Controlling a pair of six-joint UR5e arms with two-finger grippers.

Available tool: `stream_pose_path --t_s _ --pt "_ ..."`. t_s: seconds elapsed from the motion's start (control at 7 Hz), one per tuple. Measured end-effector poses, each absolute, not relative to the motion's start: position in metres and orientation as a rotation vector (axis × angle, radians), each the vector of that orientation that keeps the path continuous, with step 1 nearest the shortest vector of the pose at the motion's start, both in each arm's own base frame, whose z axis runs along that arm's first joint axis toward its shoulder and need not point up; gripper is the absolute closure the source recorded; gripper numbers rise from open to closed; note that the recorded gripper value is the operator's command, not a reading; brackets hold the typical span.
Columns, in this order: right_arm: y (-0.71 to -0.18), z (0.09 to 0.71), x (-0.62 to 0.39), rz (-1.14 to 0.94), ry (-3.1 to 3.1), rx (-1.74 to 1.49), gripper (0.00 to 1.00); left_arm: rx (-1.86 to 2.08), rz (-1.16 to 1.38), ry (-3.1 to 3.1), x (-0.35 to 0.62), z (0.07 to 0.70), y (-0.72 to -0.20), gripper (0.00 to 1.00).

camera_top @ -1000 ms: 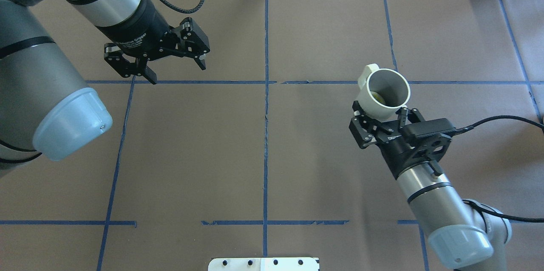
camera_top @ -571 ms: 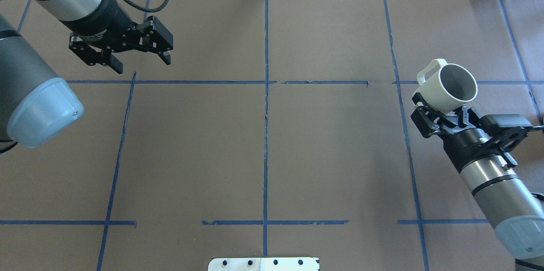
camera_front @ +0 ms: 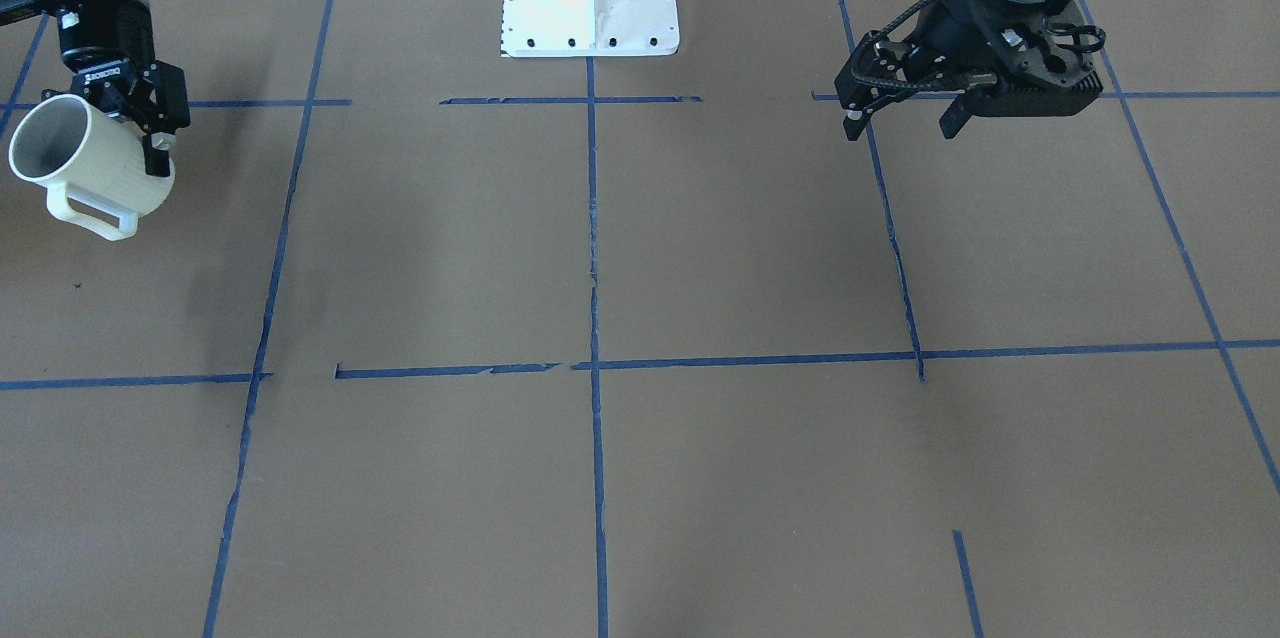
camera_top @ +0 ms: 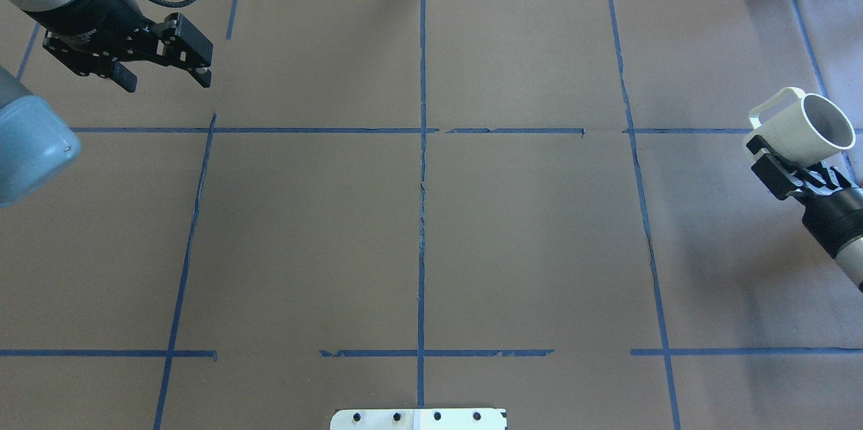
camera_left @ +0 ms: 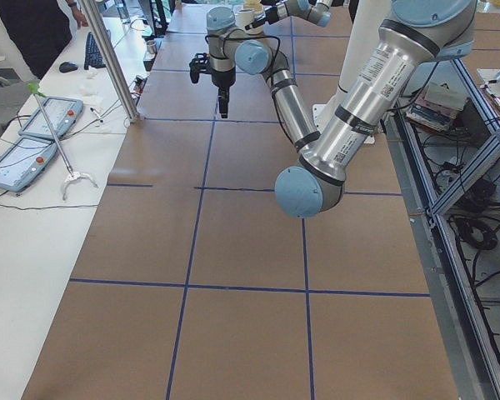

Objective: Left arm hands cup to right arm to dump lemon

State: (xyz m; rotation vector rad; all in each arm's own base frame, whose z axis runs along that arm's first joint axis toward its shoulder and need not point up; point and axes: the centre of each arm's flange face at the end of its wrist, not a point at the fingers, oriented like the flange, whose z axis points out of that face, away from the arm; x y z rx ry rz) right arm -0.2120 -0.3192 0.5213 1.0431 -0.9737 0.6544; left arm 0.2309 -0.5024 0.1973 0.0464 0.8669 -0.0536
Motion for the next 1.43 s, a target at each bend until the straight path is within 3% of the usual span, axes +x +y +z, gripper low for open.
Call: stream_pose_path --t_s 0.71,1.43 --pt "-0.317 0.642 -0.101 0.837 -1.205 0.846 1.0 0.058 -0.042 0.86 0.223 0.202 -0.502 0.0" --pt "-0.308 0.66 -0.036 1.135 -1.5 0.545 1.0 0.064 -0.043 0.857 0.221 0.2 -0.499 0.0"
